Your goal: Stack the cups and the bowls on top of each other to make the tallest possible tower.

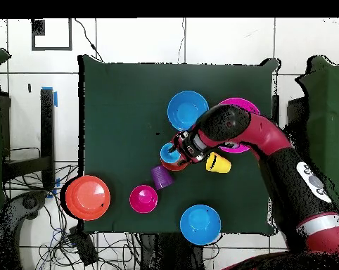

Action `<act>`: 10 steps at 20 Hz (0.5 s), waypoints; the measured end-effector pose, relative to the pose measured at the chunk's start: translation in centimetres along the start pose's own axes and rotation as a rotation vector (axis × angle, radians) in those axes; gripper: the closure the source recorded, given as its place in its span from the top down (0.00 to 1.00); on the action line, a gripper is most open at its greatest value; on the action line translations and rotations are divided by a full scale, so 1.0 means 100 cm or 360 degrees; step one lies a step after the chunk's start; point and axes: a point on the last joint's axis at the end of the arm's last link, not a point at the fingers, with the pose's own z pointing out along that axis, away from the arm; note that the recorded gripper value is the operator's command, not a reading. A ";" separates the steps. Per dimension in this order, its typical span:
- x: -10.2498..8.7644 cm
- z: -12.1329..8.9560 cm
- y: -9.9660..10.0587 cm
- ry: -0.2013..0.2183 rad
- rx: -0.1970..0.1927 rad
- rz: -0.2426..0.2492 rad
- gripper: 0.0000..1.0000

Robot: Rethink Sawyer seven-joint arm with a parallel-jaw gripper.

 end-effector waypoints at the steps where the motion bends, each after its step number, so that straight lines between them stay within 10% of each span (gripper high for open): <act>1: 0.009 -0.005 -0.001 0.0016 0.0005 0.0003 1.00; 10: 0.075 -0.090 -0.008 0.0060 0.0129 0.0019 1.00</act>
